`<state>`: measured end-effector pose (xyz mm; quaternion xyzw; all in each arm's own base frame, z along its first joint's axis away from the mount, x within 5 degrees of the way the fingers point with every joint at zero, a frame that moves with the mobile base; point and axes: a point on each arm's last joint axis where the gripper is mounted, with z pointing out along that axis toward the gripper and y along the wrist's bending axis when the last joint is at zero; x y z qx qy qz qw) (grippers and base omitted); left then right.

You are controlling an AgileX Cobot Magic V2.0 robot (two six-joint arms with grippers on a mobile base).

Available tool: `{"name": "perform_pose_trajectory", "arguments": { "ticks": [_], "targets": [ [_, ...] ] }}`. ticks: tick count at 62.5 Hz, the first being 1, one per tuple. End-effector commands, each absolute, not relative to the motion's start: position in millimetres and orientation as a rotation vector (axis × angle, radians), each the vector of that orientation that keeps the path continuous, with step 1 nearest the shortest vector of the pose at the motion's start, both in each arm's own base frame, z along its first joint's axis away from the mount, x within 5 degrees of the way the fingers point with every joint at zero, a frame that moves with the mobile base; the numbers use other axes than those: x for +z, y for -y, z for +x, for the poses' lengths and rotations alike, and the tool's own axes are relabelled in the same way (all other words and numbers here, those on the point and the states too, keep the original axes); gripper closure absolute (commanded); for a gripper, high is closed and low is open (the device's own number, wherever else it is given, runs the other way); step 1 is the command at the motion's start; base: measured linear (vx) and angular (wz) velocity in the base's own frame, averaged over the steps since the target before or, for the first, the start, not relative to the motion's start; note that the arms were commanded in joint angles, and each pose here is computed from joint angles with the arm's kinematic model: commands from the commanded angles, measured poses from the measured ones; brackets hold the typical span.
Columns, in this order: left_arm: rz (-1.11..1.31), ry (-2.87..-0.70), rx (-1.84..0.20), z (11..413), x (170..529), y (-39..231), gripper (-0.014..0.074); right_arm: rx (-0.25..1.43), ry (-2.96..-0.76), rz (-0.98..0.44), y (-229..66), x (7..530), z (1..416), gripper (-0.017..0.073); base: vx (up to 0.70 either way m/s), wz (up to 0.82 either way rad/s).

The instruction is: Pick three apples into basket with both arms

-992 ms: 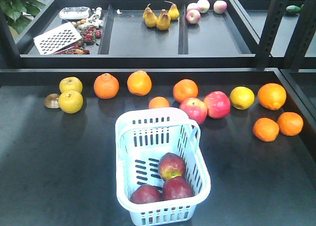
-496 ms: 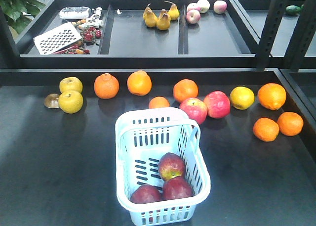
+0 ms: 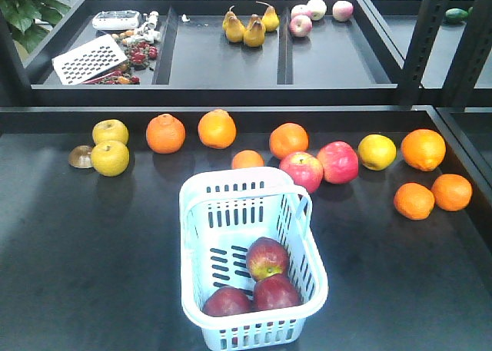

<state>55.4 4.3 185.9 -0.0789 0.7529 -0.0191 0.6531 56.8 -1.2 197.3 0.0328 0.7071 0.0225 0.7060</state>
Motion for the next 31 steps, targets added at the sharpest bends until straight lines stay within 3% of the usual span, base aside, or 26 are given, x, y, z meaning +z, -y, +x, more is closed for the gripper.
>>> {"name": "perform_pose_trajectory", "arguments": {
  "ticks": [1,31],
  "targets": [
    [-0.178,-1.624,-0.051,55.4,190.9,-4.3,0.0600,0.040,-1.491,0.052,0.5,201.3,56.1,0.0568,0.00,0.00],
    [-0.178,-1.624,-0.051,55.4,190.9,-4.3,0.0600,0.040,-1.491,0.052,0.5,201.3,56.1,0.0568,0.00,0.00]
  ]
}}
